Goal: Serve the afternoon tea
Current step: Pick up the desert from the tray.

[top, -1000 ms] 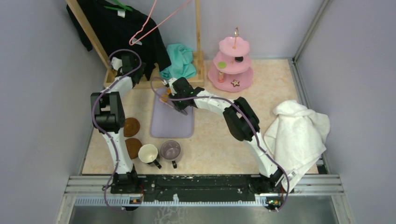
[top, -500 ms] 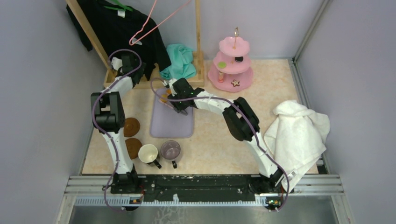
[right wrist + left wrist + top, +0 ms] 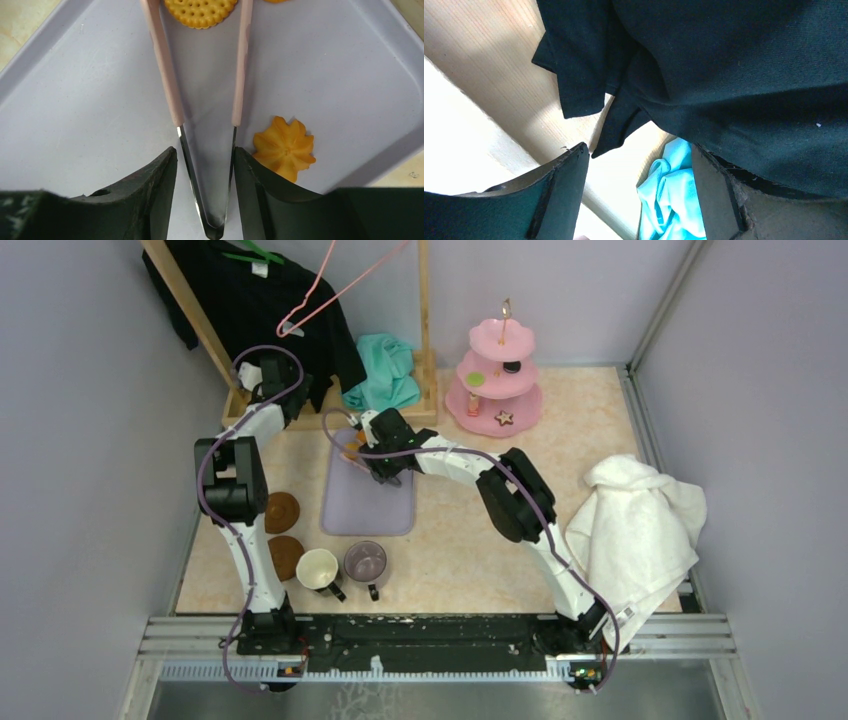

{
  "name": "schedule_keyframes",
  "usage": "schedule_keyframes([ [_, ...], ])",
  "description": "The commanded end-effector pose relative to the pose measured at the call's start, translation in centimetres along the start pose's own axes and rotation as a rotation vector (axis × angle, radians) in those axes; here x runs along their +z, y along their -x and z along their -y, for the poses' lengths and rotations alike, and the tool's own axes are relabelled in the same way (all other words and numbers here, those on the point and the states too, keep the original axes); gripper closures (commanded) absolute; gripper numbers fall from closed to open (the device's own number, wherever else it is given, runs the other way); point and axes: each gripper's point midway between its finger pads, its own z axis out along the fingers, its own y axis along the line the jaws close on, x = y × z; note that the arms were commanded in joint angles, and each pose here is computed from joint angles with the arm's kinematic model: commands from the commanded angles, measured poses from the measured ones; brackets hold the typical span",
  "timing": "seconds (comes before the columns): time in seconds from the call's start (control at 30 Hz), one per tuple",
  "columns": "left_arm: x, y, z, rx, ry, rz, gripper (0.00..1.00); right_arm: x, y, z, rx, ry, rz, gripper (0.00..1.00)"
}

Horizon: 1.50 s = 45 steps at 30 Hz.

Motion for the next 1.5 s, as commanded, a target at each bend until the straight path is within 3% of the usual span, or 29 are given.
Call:
schedule_keyframes([
  [0.0,0.6,-0.5,-0.5,0.018,0.014,-0.003,0.20,0.7,0.0,-0.7,-0.025,0.023,0.013,0.55],
  [0.37,0.2,-1.2,-0.9,0.017,0.016,-0.020,0.20,1.9,-2.5,-0.7,-0.011,0.020,-0.046,0.64],
  [0.57,-0.2,-0.9,-0.9,0.020,0.016,-0.009,0.20,1.2,-2.3,-0.6,-0.015,0.013,-0.028,0.85],
  [0.83,-0.5,-0.5,-0.2,0.016,0.004,0.002,0.20,-1.6,0.2,-0.6,-0.032,-0.003,0.034,1.00],
  [1.47,-0.6,0.1,0.4,0.014,0.001,0.017,0.20,-7.9,5.2,-1.3,-0.065,0.011,0.131,1.00],
])
